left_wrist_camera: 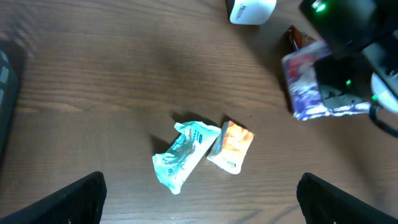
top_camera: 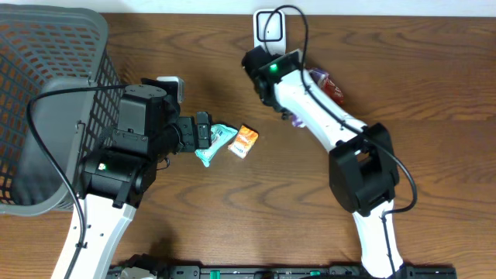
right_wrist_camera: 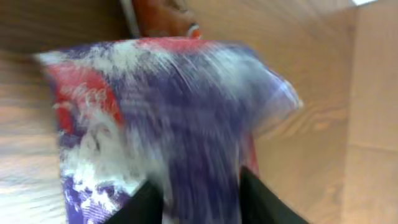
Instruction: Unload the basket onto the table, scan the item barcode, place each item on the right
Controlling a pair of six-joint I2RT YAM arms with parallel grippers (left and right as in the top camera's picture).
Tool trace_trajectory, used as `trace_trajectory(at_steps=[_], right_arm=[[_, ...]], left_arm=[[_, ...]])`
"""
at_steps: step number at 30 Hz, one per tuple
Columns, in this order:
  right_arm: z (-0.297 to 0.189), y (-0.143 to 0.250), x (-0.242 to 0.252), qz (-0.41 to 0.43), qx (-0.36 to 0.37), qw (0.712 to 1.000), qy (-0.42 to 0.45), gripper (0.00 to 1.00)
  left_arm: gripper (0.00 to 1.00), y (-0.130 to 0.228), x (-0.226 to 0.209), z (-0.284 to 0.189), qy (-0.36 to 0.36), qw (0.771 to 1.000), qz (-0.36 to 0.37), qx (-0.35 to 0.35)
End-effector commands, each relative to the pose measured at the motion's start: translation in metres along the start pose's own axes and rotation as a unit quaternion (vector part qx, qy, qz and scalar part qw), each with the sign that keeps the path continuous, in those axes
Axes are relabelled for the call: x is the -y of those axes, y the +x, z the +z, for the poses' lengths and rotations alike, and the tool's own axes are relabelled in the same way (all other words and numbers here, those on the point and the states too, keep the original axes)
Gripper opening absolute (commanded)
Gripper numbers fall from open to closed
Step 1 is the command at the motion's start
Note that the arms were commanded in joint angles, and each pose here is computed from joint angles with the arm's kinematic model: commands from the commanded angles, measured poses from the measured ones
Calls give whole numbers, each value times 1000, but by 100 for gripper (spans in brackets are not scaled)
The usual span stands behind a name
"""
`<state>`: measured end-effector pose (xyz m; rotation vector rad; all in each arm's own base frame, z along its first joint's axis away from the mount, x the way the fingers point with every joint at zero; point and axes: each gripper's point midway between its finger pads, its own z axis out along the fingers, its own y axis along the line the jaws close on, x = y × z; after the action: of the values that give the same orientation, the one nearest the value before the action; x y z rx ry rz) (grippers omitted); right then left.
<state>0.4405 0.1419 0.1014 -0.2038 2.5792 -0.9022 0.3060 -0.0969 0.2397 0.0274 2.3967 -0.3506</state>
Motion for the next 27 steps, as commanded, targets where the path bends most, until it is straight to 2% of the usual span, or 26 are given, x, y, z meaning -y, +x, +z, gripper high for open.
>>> trace_trajectory(at_steps=[1, 3, 4, 5, 11, 15, 20, 23, 27], right_arm=[[-20, -1, -29, -1, 16, 999, -46, 61], [-28, -2, -47, -6, 22, 997, -77, 69], [-34, -3, -58, -11, 30, 995, -94, 79], [-38, -4, -62, -12, 35, 994, -99, 82], [-68, -19, -79, -4, 58, 987, -149, 89], [-89, -35, -89, 14, 54, 969, -243, 89], [-125, -58, -94, 16, 48, 916, -398, 89], [-137, -68, -86, 21, 46, 887, -458, 88], [-100, -69, -44, 78, 7, 909, -409, 83]], left_arm=[[98, -3, 1, -2, 3, 1000, 2, 4], [98, -3, 1, -2, 2, 1000, 2, 4], [97, -3, 1, -2, 3, 1000, 2, 4], [98, -3, 1, -2, 3, 1000, 2, 4], [98, -3, 1, -2, 3, 1000, 2, 4], [98, -3, 1, -2, 3, 1000, 2, 4], [98, -3, 1, -2, 3, 1000, 2, 4], [98, -3, 1, -2, 3, 1000, 2, 4], [98, -3, 1, -2, 3, 1000, 2, 4]])
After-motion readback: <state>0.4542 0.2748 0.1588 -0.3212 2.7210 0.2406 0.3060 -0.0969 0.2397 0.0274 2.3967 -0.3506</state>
